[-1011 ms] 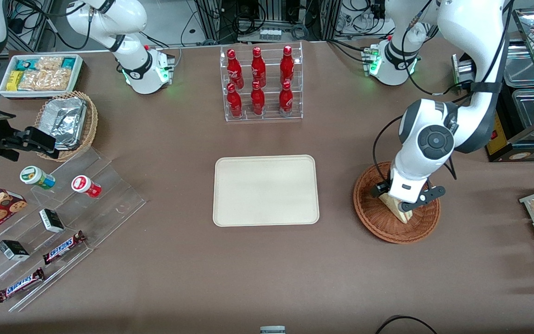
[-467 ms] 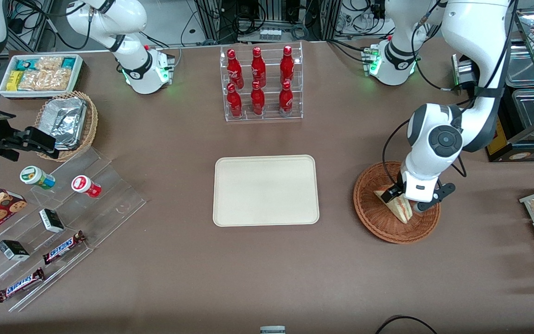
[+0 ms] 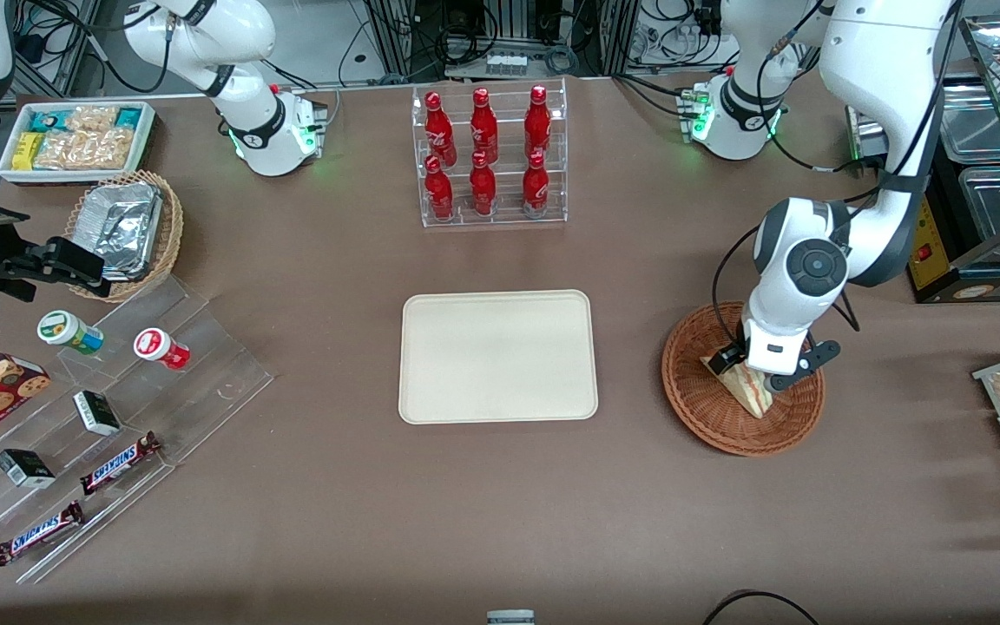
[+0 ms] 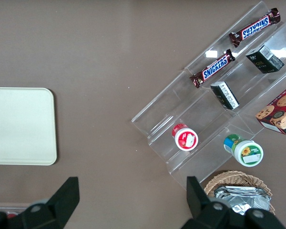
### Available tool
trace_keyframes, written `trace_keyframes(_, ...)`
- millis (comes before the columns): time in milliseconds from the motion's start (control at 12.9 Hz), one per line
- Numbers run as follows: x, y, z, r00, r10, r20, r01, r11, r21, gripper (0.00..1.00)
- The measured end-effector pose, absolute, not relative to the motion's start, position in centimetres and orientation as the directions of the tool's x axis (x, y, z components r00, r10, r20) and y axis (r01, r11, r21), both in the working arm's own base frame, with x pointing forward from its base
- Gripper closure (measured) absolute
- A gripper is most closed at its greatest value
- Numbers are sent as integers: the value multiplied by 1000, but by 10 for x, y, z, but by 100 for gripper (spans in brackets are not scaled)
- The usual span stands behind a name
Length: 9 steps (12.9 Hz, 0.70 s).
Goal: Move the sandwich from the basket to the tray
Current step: 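Lift the sandwich and carry it over the cream tray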
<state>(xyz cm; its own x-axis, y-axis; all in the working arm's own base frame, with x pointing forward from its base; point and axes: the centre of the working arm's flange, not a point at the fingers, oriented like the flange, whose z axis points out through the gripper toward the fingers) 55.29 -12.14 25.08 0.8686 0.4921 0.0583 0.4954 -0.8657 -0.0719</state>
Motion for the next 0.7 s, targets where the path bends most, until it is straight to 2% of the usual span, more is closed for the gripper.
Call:
trace_keyframes(78, 554, -122, 250, 869, 491, 60, 494, -867, -72, 26)
trace_keyframes(156, 558, -123, 255, 869, 490, 68, 494, -867, -66, 44)
trace_keyframes(311, 565, -124, 267, 869, 492, 52, 494, -864, -91, 64)
trace_keyframes(544, 579, -136, 315, 887, 461, 7, 456, -876, -155, 74)
trace_keyframes(700, 582, -160, 360, 904, 427, 4, 422, -892, -162, 78)
